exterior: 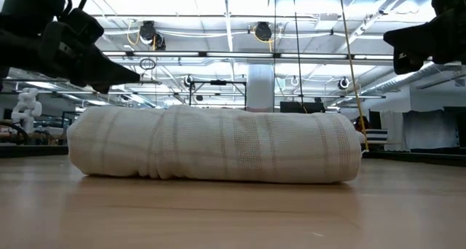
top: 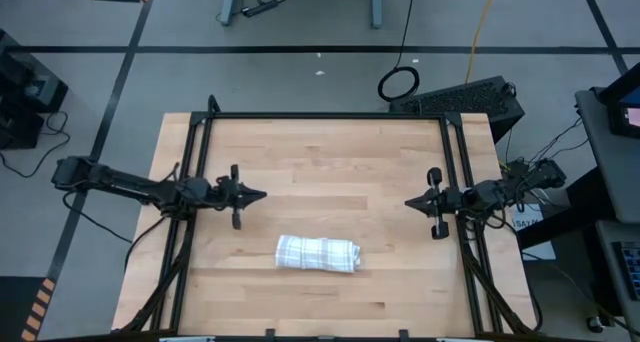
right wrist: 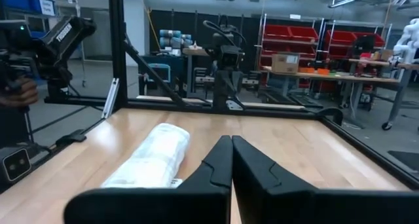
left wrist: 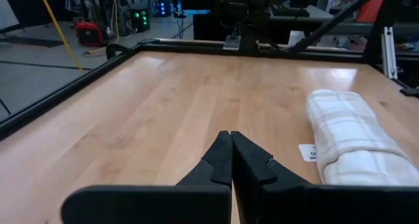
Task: Roll towel into tight, uniform cylinder
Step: Return to Home Position
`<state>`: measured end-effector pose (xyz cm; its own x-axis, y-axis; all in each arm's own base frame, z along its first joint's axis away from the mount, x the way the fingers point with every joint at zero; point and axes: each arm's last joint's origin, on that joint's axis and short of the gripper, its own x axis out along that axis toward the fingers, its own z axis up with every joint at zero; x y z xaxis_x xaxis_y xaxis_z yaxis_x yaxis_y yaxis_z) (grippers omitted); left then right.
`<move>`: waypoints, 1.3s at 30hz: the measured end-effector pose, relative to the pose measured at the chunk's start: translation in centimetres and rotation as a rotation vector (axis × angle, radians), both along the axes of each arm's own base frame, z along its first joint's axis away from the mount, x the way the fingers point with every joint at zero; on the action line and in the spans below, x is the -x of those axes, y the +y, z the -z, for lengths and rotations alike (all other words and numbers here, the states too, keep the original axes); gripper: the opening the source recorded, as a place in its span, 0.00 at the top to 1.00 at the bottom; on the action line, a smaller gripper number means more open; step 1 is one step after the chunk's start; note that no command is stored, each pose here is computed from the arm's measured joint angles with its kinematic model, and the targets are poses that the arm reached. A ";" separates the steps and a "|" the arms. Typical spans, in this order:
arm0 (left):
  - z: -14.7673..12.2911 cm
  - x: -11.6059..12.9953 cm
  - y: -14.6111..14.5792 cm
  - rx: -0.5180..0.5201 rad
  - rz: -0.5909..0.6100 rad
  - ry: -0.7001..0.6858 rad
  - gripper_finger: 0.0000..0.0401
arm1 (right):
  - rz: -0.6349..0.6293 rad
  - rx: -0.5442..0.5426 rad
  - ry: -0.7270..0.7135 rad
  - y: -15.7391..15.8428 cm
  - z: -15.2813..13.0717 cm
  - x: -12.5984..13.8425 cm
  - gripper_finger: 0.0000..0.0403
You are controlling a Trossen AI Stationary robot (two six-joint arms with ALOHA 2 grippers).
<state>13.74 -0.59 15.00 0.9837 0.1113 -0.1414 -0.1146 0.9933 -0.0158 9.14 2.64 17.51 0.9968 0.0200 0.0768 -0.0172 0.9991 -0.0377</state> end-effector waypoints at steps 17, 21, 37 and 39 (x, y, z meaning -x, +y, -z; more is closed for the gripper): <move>-1.0 1.8 0.1 0.001 0.011 -0.061 1.00 | -0.005 -0.001 0.000 0.0 0.0 0.0 1.00; -1.1 2.2 0.2 0.001 0.012 -0.073 1.00 | -0.006 -0.001 0.000 0.0 0.0 0.0 1.00; -1.8 3.9 0.1 -0.041 0.067 -0.166 1.00 | -0.002 0.007 0.000 0.0 0.0 0.0 1.00; -1.8 4.0 0.1 -0.059 0.075 -0.178 1.00 | -0.002 0.007 0.000 0.0 0.0 0.0 1.00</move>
<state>9.71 -0.46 16.85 0.9984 0.0394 0.0401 -0.0406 0.9987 0.0295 9.14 2.65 17.51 0.9968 0.0225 0.0766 -0.0191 0.9988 -0.0448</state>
